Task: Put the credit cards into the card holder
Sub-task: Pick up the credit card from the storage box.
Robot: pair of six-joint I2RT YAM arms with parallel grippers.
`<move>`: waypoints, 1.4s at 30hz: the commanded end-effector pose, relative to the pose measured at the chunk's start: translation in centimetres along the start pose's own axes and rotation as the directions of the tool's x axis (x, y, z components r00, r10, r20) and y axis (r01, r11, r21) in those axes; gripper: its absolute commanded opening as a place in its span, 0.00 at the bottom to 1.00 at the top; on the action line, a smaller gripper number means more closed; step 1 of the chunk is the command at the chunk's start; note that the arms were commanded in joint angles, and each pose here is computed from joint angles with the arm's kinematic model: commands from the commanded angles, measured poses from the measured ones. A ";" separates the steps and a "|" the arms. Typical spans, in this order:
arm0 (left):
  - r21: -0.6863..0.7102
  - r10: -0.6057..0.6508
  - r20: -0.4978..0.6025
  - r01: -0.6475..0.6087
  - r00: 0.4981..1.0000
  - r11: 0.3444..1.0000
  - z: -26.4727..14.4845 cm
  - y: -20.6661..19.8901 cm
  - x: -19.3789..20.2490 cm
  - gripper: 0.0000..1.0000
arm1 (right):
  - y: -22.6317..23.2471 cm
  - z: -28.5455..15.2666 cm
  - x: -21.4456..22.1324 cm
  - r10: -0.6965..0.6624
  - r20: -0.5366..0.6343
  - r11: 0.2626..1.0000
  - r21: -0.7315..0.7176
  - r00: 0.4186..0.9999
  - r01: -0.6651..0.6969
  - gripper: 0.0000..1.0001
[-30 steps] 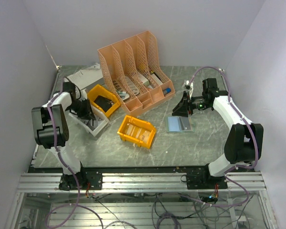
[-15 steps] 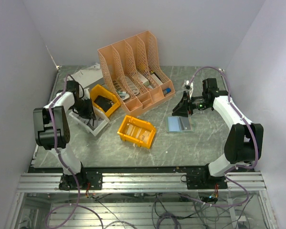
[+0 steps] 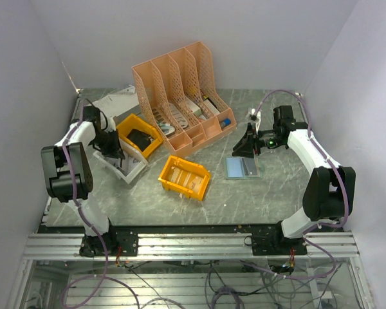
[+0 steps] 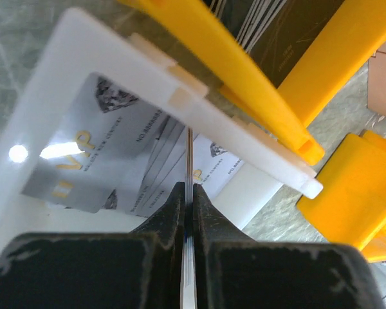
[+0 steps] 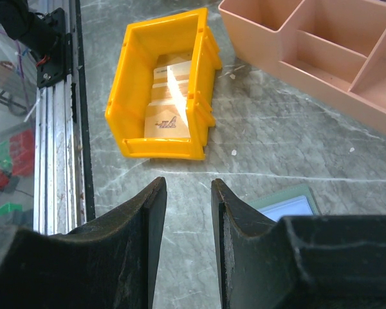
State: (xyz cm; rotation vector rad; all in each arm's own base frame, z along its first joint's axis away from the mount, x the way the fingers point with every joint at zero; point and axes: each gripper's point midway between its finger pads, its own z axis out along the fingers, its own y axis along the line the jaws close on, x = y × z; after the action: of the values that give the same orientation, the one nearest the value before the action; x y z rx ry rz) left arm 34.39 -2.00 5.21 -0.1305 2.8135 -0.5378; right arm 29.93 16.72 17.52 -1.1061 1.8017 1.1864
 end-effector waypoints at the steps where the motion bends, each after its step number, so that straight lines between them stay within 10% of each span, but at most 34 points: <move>1: 0.057 -0.011 0.025 0.010 1.000 0.998 -2.0 -0.4 -0.4 0.07 | -0.3 -0.2 -0.8 -0.030 0.009 1.000 0.003 1.000 0.030 0.34; 42: 0.183 -0.092 -0.030 0.096 0.995 0.978 -0.9 0.3 0.5 0.21 | -0.4 -0.2 -0.8 -0.032 0.004 0.999 0.001 0.999 0.032 0.35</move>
State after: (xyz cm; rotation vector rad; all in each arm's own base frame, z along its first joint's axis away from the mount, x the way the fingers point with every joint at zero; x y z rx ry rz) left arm 33.56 -1.47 5.11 -0.2151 2.7927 -0.7755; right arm 30.11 16.69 17.54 -1.1137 1.8001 1.1816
